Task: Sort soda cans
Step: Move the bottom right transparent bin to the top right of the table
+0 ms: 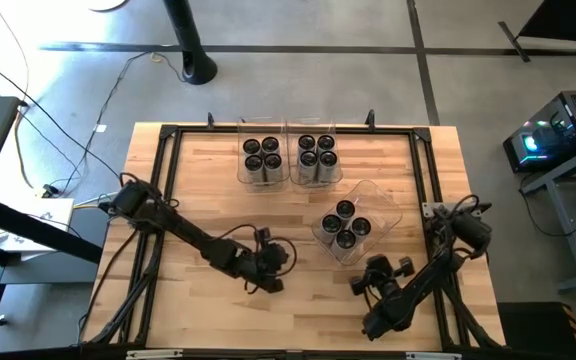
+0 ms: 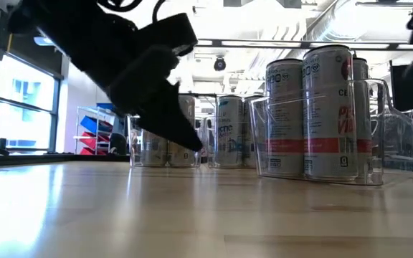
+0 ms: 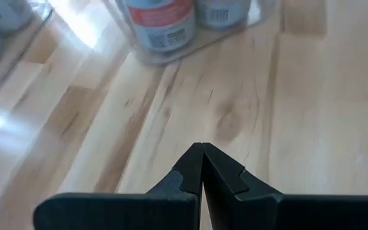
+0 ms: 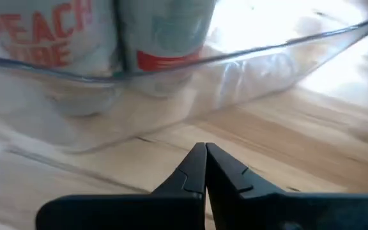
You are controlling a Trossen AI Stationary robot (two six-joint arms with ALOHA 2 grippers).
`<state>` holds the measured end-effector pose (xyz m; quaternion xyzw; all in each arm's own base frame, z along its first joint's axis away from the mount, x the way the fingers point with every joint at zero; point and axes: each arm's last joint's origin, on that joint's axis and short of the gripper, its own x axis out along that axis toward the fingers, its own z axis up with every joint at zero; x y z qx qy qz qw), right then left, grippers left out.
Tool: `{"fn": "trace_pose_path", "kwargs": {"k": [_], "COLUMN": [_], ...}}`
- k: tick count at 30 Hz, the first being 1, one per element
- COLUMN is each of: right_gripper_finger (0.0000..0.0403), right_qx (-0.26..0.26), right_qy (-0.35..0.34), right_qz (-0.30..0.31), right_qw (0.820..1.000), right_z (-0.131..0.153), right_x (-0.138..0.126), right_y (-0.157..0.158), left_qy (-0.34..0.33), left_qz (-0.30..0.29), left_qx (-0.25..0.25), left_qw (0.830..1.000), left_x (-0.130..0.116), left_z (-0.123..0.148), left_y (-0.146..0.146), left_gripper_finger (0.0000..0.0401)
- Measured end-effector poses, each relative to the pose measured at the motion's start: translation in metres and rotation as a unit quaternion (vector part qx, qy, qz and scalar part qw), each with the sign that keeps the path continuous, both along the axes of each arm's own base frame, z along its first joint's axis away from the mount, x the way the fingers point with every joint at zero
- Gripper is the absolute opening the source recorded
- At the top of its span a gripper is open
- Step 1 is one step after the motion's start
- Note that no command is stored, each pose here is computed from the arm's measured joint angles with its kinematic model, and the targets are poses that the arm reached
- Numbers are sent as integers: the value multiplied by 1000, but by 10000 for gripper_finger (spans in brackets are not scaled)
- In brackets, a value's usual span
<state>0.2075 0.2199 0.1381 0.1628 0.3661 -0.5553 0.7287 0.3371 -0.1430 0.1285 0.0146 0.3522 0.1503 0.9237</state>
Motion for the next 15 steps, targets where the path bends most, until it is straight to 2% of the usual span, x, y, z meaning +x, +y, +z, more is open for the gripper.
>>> {"fn": "trace_pose_path", "kwargs": {"k": [3,6,9,11,15], "right_gripper_finger": [0,0,0,0,0], "right_qx": [19,59,108,127,105], "right_qy": [-1,-16,-42,-73,-142], "right_qz": [15,53,107,146,203], "right_qw": [1000,997,987,978,963], "right_z": [3,4,1,-1,-7], "right_x": [-5,-6,-5,-1,10], "right_y": [6,17,34,44,54], "left_qy": [-11,-18,-23,-29,-64], "left_qz": [21,58,43,38,47], "left_qx": [-16,-40,-79,-82,-73], "left_qw": [1000,997,996,995,994], "left_x": [-2,5,19,27,41], "left_z": [-7,-8,-10,-15,-26], "left_y": [8,27,51,66,90], "left_gripper_finger": [0,0,0,0,0]}}
